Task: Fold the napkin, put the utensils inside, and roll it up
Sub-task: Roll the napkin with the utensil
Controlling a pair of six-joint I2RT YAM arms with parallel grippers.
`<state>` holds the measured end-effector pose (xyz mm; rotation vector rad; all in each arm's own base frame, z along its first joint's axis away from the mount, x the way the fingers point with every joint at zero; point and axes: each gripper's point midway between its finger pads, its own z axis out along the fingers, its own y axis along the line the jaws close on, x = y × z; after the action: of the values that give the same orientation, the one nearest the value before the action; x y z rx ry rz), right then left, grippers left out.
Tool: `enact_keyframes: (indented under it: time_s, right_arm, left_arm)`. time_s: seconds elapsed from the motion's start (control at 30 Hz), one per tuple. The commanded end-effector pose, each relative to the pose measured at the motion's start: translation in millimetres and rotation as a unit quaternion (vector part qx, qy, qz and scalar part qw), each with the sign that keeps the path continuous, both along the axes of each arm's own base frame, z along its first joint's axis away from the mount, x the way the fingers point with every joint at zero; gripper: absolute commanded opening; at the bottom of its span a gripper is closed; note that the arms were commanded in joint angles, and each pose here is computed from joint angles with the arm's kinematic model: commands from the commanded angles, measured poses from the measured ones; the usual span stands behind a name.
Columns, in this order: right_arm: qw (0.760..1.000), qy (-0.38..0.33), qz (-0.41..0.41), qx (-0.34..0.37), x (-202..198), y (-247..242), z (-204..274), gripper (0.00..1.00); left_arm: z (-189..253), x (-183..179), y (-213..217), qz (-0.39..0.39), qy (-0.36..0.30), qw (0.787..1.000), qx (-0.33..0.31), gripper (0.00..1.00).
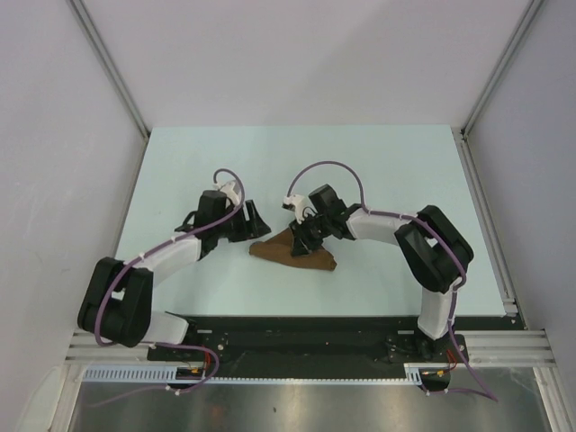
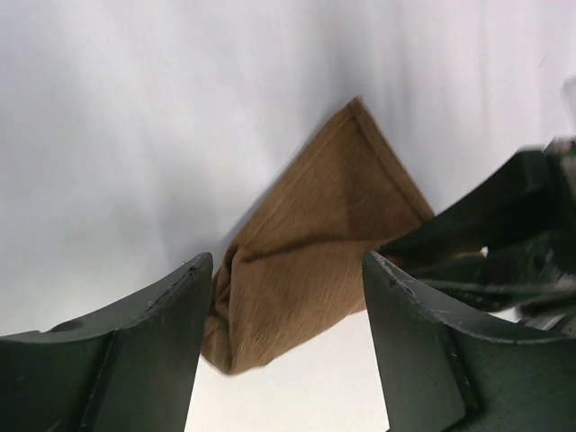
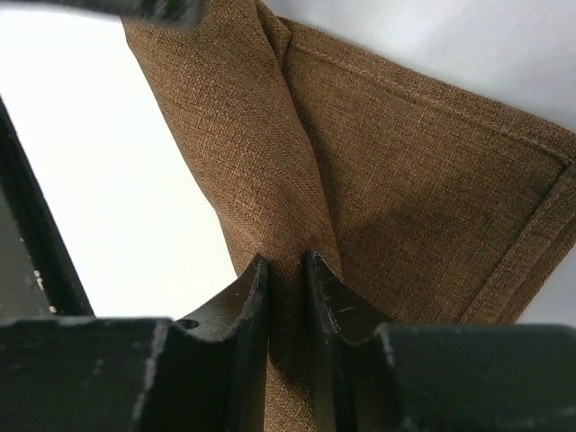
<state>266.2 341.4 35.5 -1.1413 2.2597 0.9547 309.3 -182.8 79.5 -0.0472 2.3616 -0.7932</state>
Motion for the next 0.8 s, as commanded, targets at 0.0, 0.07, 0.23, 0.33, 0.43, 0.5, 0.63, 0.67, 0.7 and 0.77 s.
enact_keyframes:
  time_s: [0.0,0.07,0.23,0.33,0.43,0.5,0.63,0.67,0.7,0.77]
  right_arm:
    - [0.996,0.070,-0.021,-0.058,-15.2,-23.3,-46.1,0.20]
    - [0.995,0.079,-0.024,-0.058,-13.7,-24.7,-50.5,0.20]
    - [0.993,0.096,-0.029,-0.065,-13.1,-26.9,-60.7,0.20]
    - [0.992,0.104,-0.030,-0.063,-13.3,-27.5,-64.4,0.20]
    - [0.992,0.108,-0.034,-0.063,-12.1,-28.4,-66.7,0.20]
    - [0.991,0.109,-0.036,-0.062,-10.5,-28.8,-66.5,0.20]
    - [0.991,0.109,-0.039,-0.060,-7.8,-28.1,-65.1,0.20]
    - [0.991,0.109,-0.040,-0.061,-7.2,-28.7,-65.1,0.20]
    - [0.991,0.109,-0.040,-0.060,-7.2,-28.4,-64.6,0.21]
    - [0.991,0.109,-0.042,-0.058,-5.9,-27.9,-62.1,0.23]
  left_arm:
    - [4.5,-7.7,4.6,0.005,-0.034,0.999,-0.006,0.71]
    - [1.8,-10.8,5.7,0.007,-0.038,0.999,-0.010,0.69]
    - [2.1,-11.2,0.4,0.003,-0.042,0.999,-0.027,0.62]
    - [-1.3,-8.9,-2.1,-0.004,-0.036,0.999,-0.025,0.53]
    - [-4.1,-4.9,-3.4,-0.010,-0.032,0.999,-0.019,0.41]
    - [-3.9,-1.0,-5.6,-0.016,-0.031,0.999,-0.017,0.36]
    - [-18.4,-4.1,-10.5,-0.031,-0.002,0.999,-0.019,0.24]
    - [-22.1,-4.8,-11.0,-0.031,0.003,0.999,-0.020,0.24]
    - [-23.9,-5.1,-11.5,-0.030,0.005,0.999,-0.022,0.23]
    - [-29.3,-4.5,-10.8,-0.027,0.011,0.999,-0.019,0.21]
